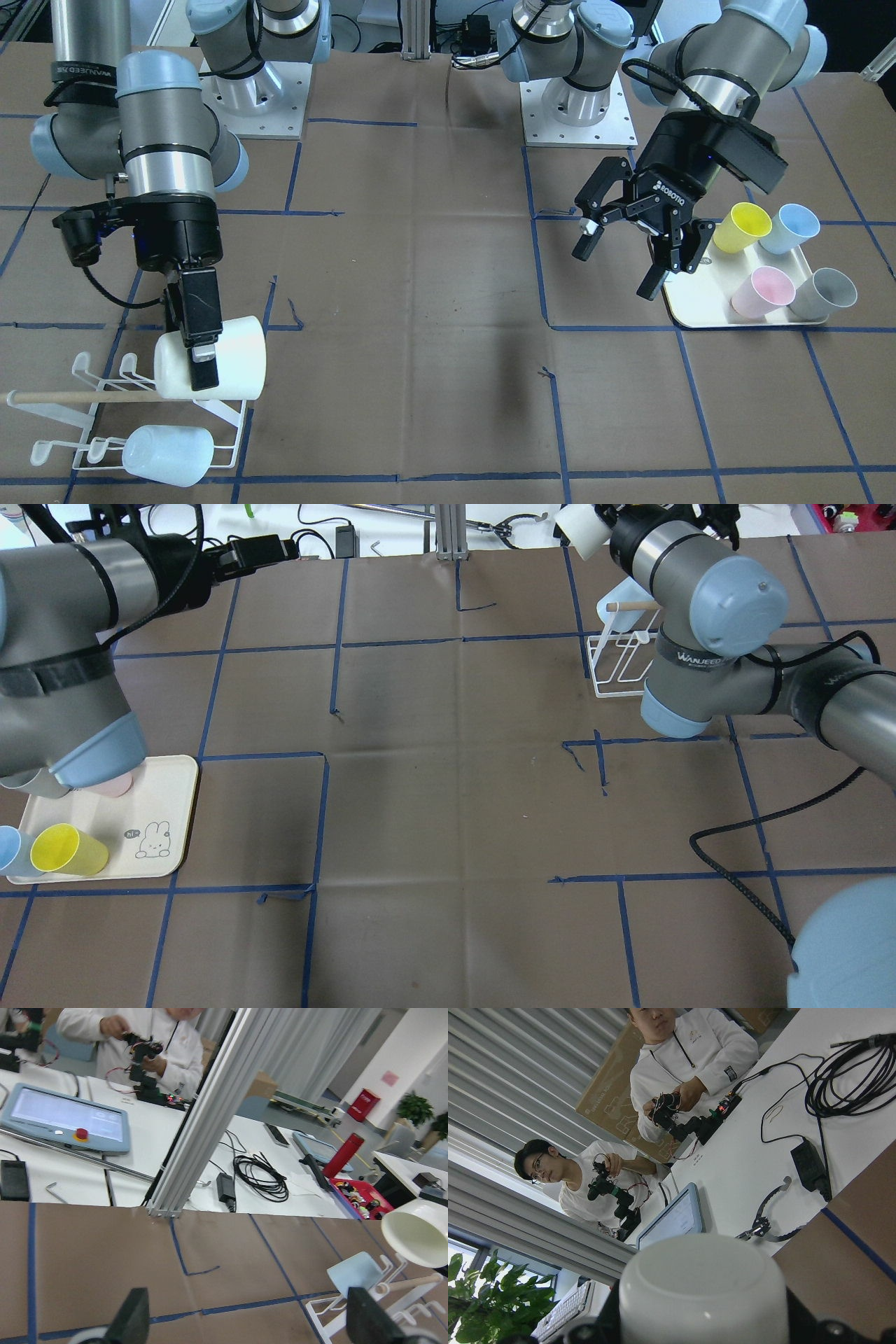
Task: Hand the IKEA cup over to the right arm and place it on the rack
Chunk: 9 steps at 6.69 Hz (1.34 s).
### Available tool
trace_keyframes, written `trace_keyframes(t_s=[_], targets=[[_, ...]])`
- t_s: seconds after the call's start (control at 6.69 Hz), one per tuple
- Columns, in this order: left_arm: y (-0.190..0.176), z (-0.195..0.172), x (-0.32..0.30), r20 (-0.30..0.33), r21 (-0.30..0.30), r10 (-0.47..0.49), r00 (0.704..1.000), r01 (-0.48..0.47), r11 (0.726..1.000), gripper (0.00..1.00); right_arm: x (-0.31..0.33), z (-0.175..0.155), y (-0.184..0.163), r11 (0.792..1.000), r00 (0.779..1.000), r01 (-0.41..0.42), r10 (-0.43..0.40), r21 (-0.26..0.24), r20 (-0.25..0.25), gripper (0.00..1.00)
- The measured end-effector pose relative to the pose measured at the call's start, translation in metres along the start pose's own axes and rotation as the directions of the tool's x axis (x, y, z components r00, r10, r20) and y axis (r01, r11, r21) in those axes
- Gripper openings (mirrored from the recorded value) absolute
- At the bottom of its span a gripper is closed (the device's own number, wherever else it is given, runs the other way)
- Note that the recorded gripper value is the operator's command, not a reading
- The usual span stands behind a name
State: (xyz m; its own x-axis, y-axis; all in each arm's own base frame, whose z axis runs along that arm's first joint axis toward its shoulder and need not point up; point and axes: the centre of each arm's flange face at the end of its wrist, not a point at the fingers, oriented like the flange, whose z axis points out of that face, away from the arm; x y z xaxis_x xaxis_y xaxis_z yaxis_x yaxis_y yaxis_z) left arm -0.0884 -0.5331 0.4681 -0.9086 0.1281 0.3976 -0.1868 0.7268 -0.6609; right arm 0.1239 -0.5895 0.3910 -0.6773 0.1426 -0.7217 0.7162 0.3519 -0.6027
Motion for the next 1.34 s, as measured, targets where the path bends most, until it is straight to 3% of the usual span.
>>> trace_keyframes(t_s=[0.15, 0.3, 0.6, 0.75, 0.9, 1.2, 1.34], targets=[[-0.022, -0.007, 0.015, 0.106, -0.112, -0.02, 0.994, 0.032, 0.993, 0.99, 0.015, 0.0, -0.019, 0.989, 0.989, 0.146, -0.145, 0.027, -0.032, 0.22], [-0.04, -0.017, 0.028, 0.21, -0.259, -0.03, 0.977, 0.085, 0.962, 0.99, 0.034, -0.001, -0.041, 0.958, 0.958, 0.282, -0.278, 0.046, -0.074, 0.22], [-0.036, -0.034, 0.031, 0.358, -0.493, -0.008, 0.934, 0.196, 0.848, 0.99, 0.071, 0.001, -0.075, 0.866, 0.86, 0.498, -0.487, 0.042, -0.149, 0.22], [-0.027, -0.037, 0.028, 0.394, -0.544, 0.015, 0.919, 0.22, 0.81, 0.99, 0.09, 0.007, -0.088, 0.812, 0.801, 0.583, -0.571, 0.022, -0.178, 0.22], [-0.017, -0.038, 0.026, 0.406, -0.571, 0.033, 0.913, 0.225, 0.79, 1.0, 0.112, 0.016, -0.098, 0.765, 0.749, 0.644, -0.63, 0.003, -0.202, 0.22], [0.005, -0.037, 0.022, 0.408, -0.6, 0.052, 0.912, 0.225, 0.768, 1.0, 0.144, 0.036, -0.105, 0.691, 0.671, 0.723, -0.705, -0.007, -0.227, 0.22], [0.01, -0.036, 0.02, 0.416, -0.605, 0.062, 0.907, 0.225, 0.764, 1.0, 0.155, 0.044, -0.105, 0.671, 0.65, 0.742, -0.724, -0.017, -0.231, 0.22]])
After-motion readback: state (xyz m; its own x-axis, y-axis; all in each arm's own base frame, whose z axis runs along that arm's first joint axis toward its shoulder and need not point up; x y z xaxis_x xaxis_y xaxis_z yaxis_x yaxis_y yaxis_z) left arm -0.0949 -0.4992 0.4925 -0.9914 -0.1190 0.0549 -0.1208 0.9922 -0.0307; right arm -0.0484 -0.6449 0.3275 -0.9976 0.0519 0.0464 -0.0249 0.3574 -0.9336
